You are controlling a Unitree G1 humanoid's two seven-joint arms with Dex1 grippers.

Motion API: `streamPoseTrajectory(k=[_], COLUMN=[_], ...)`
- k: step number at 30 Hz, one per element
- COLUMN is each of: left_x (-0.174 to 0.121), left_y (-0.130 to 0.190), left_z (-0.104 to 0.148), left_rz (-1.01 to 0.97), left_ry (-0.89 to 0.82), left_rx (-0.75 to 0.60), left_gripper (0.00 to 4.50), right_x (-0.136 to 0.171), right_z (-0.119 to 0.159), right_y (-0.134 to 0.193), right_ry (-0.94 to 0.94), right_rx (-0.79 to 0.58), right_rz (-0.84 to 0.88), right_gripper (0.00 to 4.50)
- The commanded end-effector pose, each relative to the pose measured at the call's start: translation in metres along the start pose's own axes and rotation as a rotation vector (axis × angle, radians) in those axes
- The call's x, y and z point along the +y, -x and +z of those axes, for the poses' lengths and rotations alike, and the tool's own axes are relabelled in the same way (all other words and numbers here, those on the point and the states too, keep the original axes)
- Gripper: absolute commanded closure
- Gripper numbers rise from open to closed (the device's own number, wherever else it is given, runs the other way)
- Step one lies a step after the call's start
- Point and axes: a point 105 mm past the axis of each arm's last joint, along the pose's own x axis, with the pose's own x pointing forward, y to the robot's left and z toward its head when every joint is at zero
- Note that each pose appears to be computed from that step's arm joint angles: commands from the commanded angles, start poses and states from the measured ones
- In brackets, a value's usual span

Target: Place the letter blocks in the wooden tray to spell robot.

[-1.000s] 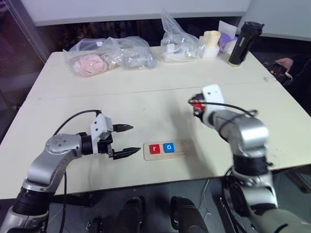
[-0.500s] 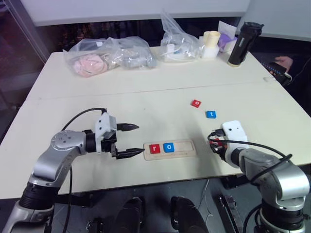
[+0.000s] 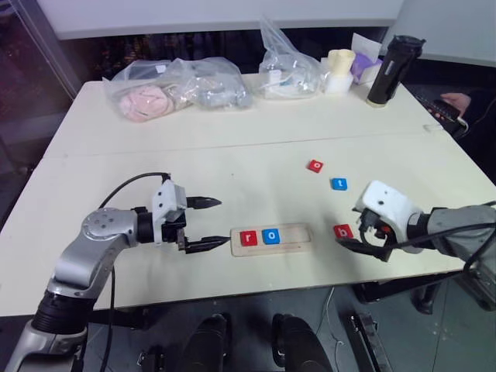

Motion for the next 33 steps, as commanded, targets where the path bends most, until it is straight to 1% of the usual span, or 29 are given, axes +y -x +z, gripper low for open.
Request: streamPoseTrajectory(k=[1, 3, 5, 10, 18, 25, 30, 31, 33], left_x=[0.002, 0.003, 0.003, 0.002, 0.003, 0.003, 0.004, 0.004, 0.004], left_y=[-0.002, -0.003, -0.004, -0.003, -0.001, -0.001, 0.000, 0.000, 0.000], left_z=[0.006, 0.007, 0.007, 0.007, 0.007, 0.008, 0.008, 0.008, 0.008], left_rz=[-0.001, 0.001, 0.004, 0.007, 0.024, 0.029, 0.033, 0.033, 0.034], left_ry=[-0.043, -0.047, -0.048, -0.051, -0.056, -0.057, -0.058, -0.058, -0.058], left_rx=[-0.009, -0.014, -0.017, -0.015, -0.009, -0.006, -0.004, -0.004, -0.003], left_gripper=[0.00, 0.00, 0.00, 0.00, 0.00, 0.00, 0.00, 0.00, 0.00], right_x=[-0.008, -0.028, -0.036, -0.048, -0.049, -0.050, -0.047, -0.047, -0.046], right_z=[-0.016, -0.022, -0.022, -0.032, -0.042, -0.047, -0.043, -0.043, -0.042], right_y=[0.001, -0.003, -0.006, -0.015, -0.024, -0.031, -0.037, -0.038, -0.039], right_ry=[0.245, 0.286, 0.292, 0.274, 0.199, 0.165, 0.150, 0.149, 0.146], right_rx=[0.022, 0.009, -0.026, -0.019, -0.018, -0.022, -0.046, -0.046, -0.047], right_rz=[0.100, 0.087, 0.121, 0.195, 0.273, 0.273, 0.275, 0.276, 0.277], right_gripper=[0.16, 0.16, 0.16, 0.16, 0.16, 0.16, 0.16, 0.38, 1.03])
